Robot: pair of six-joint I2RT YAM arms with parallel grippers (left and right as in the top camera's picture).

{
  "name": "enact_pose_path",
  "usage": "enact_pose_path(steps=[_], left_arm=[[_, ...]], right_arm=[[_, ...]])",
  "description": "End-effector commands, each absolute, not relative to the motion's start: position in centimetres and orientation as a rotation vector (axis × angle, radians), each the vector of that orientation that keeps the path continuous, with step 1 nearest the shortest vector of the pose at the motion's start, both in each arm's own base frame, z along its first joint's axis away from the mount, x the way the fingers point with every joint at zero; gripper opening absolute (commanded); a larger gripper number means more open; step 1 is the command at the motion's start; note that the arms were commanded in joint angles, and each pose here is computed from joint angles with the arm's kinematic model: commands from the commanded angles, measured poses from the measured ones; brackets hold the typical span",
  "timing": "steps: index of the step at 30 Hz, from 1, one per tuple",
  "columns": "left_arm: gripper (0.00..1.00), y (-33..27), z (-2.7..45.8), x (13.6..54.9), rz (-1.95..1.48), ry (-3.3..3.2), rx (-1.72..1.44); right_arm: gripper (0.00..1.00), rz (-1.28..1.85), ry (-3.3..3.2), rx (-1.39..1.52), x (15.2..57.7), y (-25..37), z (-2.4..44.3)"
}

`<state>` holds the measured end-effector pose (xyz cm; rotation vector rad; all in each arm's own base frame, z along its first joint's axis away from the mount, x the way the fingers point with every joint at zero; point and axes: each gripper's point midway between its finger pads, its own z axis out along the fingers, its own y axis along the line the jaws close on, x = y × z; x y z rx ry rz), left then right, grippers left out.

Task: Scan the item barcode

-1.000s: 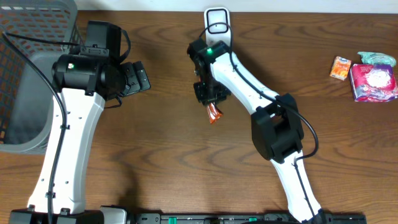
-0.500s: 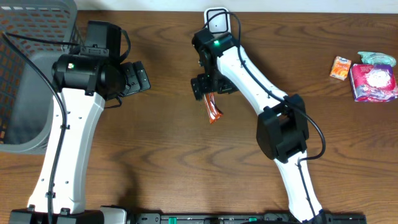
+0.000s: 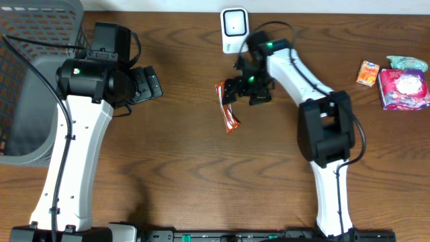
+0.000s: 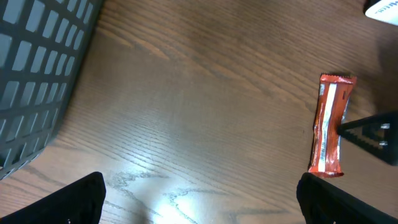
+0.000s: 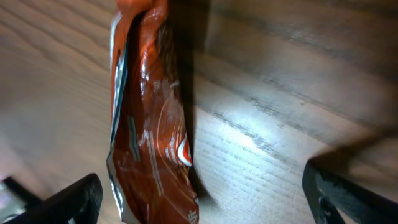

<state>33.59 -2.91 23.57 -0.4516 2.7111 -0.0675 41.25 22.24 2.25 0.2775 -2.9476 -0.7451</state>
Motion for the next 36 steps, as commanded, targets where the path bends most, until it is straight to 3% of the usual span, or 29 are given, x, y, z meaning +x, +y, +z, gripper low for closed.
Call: enact_pose_path(steps=[1, 8, 10, 13, 18, 21, 28, 36], left_arm=[[0.98, -2.6, 23.8, 33.4, -0.055, 2.703, -0.451], [0.98, -2.6, 23.8, 33.4, -0.055, 2.703, -0.451], [0.98, -2.6, 23.8, 33.4, -0.055, 2.703, -0.451], [0.98, -2.6, 23.8, 33.4, -0.055, 2.703, -0.451], [0.98, -2.6, 23.8, 33.4, -0.055, 2.703, -0.451], [0.98, -2.6, 23.8, 33.4, -0.055, 2.703, -0.451], [0.98, -2.6, 23.8, 33.4, -0.055, 2.703, -0.451], [0.98, -2.6, 23.8, 33.4, -0.055, 2.703, -0.451]], right_arm=[[0.99, -0.944, -2.869, 0.284, 40.4, 23.1, 1.8], [0.98, -1.113, -2.833, 0.309, 40.4, 24.5, 1.2], [0.94, -1.083, -2.840, 0.321, 40.1, 24.7, 0.9], [0.79, -0.936, -2.879, 0.285, 39.6, 24.3, -0.5], [0.73, -0.901, -2.889, 0.282, 38.7, 24.8, -2.2], [0.58, -0.896, -2.899, 0.289, 38.5, 25.0, -2.9], [0.01, -0.954, -2.886, 0.246, 39.2, 23.9, -2.5], [0.01, -1.357, -2.727, 0.601, 38.3, 25.3, 0.7]])
